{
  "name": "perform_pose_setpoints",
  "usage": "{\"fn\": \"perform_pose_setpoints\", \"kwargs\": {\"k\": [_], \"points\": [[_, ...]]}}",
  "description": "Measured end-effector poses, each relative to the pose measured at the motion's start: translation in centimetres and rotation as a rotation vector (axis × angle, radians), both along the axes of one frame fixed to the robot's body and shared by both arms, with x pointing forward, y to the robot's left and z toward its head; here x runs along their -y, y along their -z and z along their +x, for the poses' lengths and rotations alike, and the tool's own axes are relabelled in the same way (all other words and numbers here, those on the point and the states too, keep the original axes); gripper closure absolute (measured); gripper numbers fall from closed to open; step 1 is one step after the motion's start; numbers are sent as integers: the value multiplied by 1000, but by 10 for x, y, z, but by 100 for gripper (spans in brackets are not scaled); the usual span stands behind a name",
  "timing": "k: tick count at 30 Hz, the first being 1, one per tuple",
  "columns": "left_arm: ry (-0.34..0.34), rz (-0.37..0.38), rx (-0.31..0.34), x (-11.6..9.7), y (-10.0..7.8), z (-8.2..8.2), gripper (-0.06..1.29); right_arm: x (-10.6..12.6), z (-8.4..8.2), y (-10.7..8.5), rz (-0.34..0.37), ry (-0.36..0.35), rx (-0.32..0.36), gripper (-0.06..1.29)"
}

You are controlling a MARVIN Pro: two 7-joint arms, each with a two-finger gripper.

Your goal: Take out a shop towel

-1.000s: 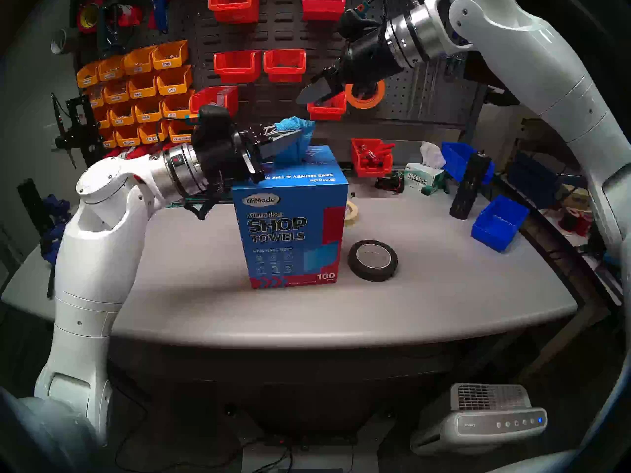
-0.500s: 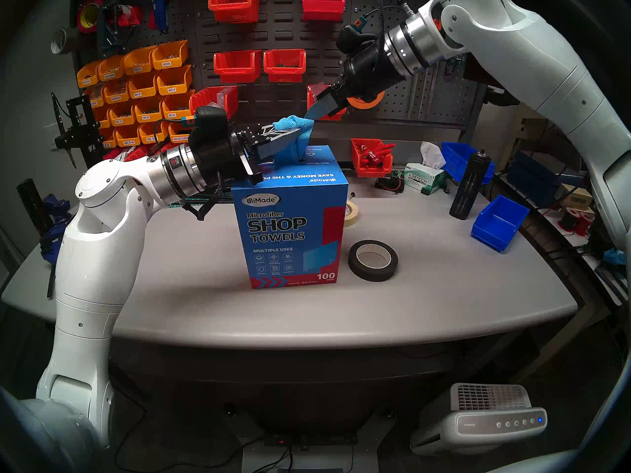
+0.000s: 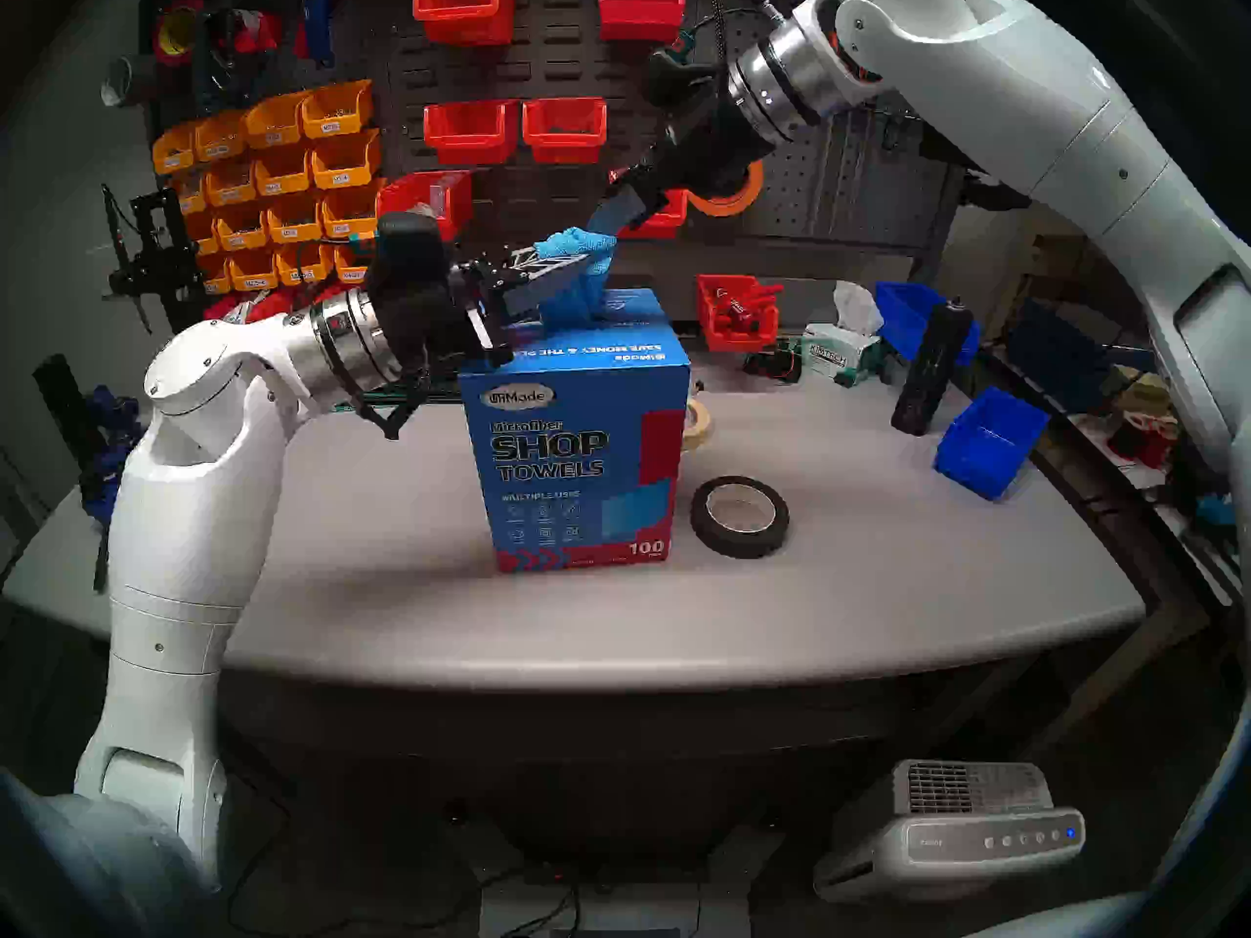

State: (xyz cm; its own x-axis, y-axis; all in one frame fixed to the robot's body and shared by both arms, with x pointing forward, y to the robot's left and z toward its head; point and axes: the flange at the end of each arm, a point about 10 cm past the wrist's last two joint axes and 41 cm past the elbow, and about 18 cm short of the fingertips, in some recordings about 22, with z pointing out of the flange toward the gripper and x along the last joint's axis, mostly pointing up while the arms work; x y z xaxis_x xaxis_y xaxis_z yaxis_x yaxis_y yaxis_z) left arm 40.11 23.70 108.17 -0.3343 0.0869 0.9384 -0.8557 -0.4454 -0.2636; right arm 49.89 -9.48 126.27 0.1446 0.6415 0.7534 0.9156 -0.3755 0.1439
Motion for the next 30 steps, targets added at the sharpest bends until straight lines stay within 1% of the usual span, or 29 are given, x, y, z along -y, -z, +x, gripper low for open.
{"fn": "perform_pose_setpoints", "kwargs": {"k": [6, 16, 21, 30], "points": [[3, -3, 3, -1, 1, 0, 125, -5, 3, 1, -10, 2, 0, -1], [13, -3, 16, -2, 2, 0, 125, -8, 5, -4, -18, -8, 31, -1], [9, -10, 15, -4, 3, 3, 125, -5, 1, -8, -23, -17, 46, -1], [-25, -46, 0, -12, 2, 15, 125, 7, -8, -12, -49, -14, 84, -1]]}}
